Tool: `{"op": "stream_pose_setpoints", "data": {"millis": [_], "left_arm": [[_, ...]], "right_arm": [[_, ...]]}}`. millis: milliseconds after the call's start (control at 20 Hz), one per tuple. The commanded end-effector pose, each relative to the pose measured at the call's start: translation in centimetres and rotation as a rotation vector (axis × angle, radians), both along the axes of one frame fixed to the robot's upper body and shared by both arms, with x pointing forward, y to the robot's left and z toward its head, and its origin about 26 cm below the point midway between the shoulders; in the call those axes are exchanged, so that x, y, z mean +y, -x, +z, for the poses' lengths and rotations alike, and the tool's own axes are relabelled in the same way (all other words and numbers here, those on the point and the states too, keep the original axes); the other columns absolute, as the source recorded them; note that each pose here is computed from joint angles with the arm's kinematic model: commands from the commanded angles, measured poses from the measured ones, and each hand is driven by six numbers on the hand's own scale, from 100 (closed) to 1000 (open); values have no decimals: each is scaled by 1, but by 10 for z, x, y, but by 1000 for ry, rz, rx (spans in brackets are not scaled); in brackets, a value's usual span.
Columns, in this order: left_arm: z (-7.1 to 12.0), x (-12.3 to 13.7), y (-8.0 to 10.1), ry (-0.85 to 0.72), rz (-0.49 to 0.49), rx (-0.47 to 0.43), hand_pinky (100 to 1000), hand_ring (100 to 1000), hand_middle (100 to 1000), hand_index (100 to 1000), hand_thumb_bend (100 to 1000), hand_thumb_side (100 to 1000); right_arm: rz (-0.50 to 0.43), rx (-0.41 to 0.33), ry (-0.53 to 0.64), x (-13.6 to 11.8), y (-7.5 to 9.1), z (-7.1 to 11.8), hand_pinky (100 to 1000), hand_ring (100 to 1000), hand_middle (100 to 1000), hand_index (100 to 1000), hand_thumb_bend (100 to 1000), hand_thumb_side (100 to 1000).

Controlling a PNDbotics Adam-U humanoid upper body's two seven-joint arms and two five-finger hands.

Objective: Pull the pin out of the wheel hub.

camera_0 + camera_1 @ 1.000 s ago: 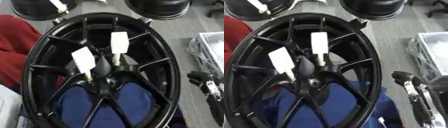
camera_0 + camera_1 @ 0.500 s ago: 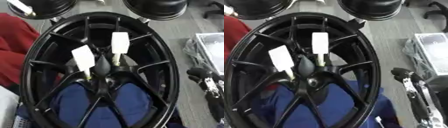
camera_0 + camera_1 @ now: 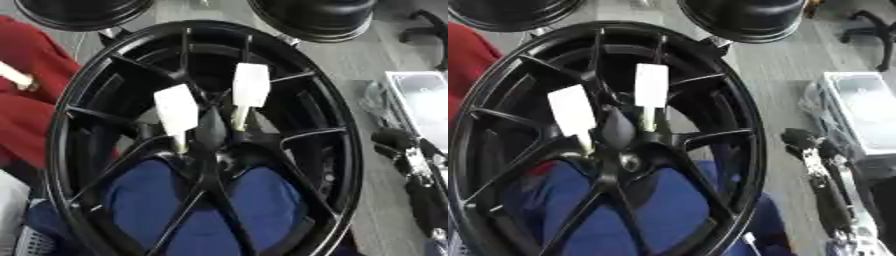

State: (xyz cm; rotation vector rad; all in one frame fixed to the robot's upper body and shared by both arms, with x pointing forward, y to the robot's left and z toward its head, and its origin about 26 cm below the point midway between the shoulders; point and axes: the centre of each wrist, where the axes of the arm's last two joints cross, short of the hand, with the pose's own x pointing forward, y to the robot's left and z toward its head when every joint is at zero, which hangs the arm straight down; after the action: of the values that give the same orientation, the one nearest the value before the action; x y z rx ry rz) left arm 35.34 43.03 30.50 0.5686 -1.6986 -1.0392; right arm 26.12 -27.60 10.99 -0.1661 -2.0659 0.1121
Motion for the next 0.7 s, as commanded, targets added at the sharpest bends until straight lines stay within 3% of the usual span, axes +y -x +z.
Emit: {"op": "stream_pose_setpoints", "data": {"millis": [50, 250, 400, 700], "left_arm": [[5, 10, 12, 25, 31, -55, 736, 793, 748, 853, 727, 484], [-10, 16, 25, 67, 70, -85, 706, 761, 700, 797, 667, 531], [-3, 10, 34, 149, 49, -185, 670, 718, 640, 731, 492, 485], [3, -15, 48, 363, -37, -376, 645, 685, 603, 694, 482, 439]], "right_arm": [[13, -33, 23, -4, 1, 7, 864, 830, 698, 747, 100, 738], [17, -39, 26, -5, 1, 7, 863, 829, 698, 747, 100, 737], [14, -42, 24, -5, 1, 7, 863, 829, 698, 747, 100, 735], [24, -59, 25, -4, 0, 8, 863, 828, 698, 747, 100, 724]]}}
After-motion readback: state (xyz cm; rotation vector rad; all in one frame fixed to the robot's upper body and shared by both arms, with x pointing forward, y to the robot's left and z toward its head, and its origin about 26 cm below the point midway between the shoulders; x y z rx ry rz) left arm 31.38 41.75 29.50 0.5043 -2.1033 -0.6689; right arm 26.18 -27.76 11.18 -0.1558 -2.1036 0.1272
